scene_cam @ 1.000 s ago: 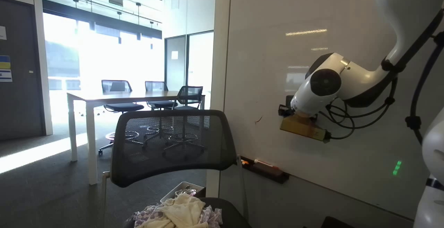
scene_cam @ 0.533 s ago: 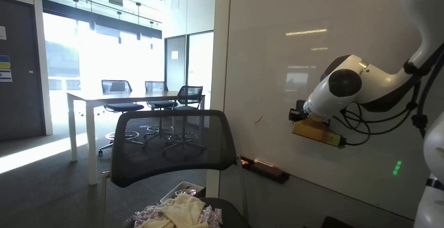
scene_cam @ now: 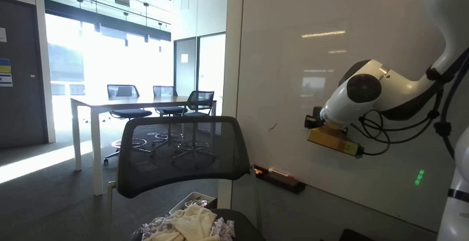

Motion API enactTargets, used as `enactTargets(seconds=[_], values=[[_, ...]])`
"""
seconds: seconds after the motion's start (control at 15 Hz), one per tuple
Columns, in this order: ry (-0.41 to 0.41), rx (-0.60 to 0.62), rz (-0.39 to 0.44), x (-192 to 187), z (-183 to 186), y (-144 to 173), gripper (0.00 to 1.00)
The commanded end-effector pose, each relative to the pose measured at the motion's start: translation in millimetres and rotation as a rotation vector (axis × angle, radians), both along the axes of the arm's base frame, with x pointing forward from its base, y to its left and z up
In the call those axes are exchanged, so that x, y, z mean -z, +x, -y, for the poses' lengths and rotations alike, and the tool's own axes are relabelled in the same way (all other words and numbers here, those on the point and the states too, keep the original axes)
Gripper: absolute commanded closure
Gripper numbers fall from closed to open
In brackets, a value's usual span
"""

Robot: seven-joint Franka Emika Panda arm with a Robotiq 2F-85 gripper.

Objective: Use the black eraser to wipe the whiteboard.

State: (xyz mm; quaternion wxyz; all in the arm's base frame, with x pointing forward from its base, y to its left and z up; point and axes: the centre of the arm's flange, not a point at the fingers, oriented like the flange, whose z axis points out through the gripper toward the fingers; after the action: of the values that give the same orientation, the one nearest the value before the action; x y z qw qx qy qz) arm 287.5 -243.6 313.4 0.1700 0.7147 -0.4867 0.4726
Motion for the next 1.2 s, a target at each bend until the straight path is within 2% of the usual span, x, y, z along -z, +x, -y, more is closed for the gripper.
enactTargets(seconds=[0.0,0.2,0.4,0.67,0.87,1.0,1.13], values=[[-0.063,0.136,0.008,13,69,30,0.66],[0.051,0.113,-0.027,9,65,44,0.66],[0.253,0.017,-0.077,-13,31,35,0.66],[0.448,-0.132,-0.139,-30,-2,22,0.66],[0.486,-0.205,-0.185,-33,-21,10,0.66],[0.483,-0.241,-0.238,-29,-29,10,0.66],[0.484,-0.285,-0.361,-14,-43,8,0.66]])
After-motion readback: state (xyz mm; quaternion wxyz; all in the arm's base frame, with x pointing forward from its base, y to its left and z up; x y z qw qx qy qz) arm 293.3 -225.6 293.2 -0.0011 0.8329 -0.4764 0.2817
